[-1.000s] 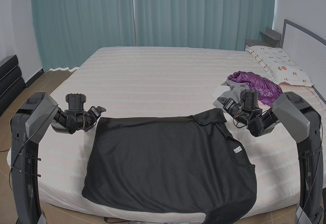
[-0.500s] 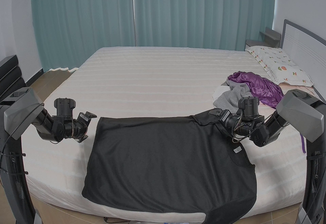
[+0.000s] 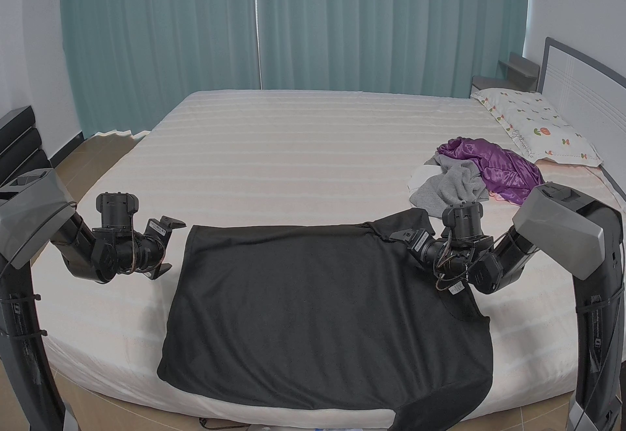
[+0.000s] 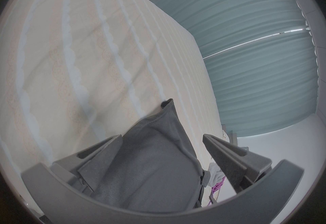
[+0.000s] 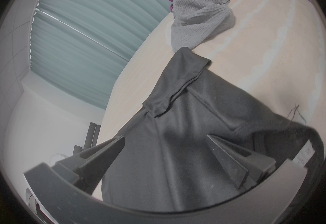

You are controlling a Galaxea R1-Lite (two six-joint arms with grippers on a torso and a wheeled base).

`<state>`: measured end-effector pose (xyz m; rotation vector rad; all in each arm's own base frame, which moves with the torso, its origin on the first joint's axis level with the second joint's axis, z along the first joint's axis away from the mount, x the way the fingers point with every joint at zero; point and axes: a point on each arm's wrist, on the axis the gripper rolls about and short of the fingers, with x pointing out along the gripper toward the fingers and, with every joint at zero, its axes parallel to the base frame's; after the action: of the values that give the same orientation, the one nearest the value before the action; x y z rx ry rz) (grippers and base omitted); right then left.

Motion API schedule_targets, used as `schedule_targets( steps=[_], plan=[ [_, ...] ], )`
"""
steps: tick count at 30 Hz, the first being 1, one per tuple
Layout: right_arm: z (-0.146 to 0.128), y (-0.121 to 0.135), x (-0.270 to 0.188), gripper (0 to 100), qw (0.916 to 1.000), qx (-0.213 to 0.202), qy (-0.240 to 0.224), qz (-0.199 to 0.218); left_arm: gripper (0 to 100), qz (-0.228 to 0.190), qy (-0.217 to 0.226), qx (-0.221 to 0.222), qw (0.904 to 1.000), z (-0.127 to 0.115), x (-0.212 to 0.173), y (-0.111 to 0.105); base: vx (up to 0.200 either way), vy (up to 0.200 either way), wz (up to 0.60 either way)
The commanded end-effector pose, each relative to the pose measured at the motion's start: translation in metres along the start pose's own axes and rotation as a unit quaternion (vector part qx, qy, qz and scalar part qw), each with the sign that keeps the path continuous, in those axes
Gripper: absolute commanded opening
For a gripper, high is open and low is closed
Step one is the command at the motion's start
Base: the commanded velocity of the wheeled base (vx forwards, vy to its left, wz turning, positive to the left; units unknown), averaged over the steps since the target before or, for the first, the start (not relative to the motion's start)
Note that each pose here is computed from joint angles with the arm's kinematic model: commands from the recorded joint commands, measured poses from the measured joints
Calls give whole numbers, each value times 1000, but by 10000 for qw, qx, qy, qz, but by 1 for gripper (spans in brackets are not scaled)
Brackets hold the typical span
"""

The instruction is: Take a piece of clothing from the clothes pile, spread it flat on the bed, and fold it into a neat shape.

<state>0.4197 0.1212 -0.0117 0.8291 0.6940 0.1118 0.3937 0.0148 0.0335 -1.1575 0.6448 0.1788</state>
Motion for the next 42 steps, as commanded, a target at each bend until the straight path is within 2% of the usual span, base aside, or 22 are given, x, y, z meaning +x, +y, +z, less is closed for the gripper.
schedule_targets(
  steps=[1, 7, 13, 17, 22, 25, 26, 32, 39, 42],
  plan=[
    [9, -14, 6, 100, 9998, 95, -74, -157, 100, 5, 35, -77, 10000, -1, 0, 1, 0, 0, 0],
    [34, -29, 6, 100, 9979, 272, -304, -499, 100, -43, 82, -137, 9999, 0, -1, 0, 0, 0, 0],
    [61, -59, 8, 100, 9930, 392, -733, -839, 100, -36, 85, -132, 9999, 0, 0, 1, 0, 0, 0],
    [80, -72, 3, 100, 9886, 495, -1059, -951, 100, -43, 81, -130, 9999, 0, 0, 1, 0, 0, 0],
    [92, -77, -4, 100, 9863, 562, -1225, -949, 100, -30, 88, -133, 9999, -1, 0, 1, 0, 0, 0],
    [94, -72, -8, 100, 9864, 528, -1311, -845, 100, -30, 88, -133, 9999, -1, 0, 1, 0, 0, 0],
    [96, -64, -13, 100, 9867, 489, -1366, -736, 100, -31, 94, -129, 9999, -1, 0, 1, 0, 0, 0],
    [89, -42, -21, 100, 9896, 371, -1277, -557, 100, -30, 88, -126, 9999, -1, 0, 1, 0, 0, 0],
    [62, -13, -41, 100, 9943, 255, -960, -379, 100, -28, 104, -108, 9999, -1, -1, 1, 0, 0, 0],
    [50, -10, -57, 100, 9962, 242, -771, -334, 100, -8, 131, -108, 9999, -3, -3, 3, 0, 0, 0]
  ],
)
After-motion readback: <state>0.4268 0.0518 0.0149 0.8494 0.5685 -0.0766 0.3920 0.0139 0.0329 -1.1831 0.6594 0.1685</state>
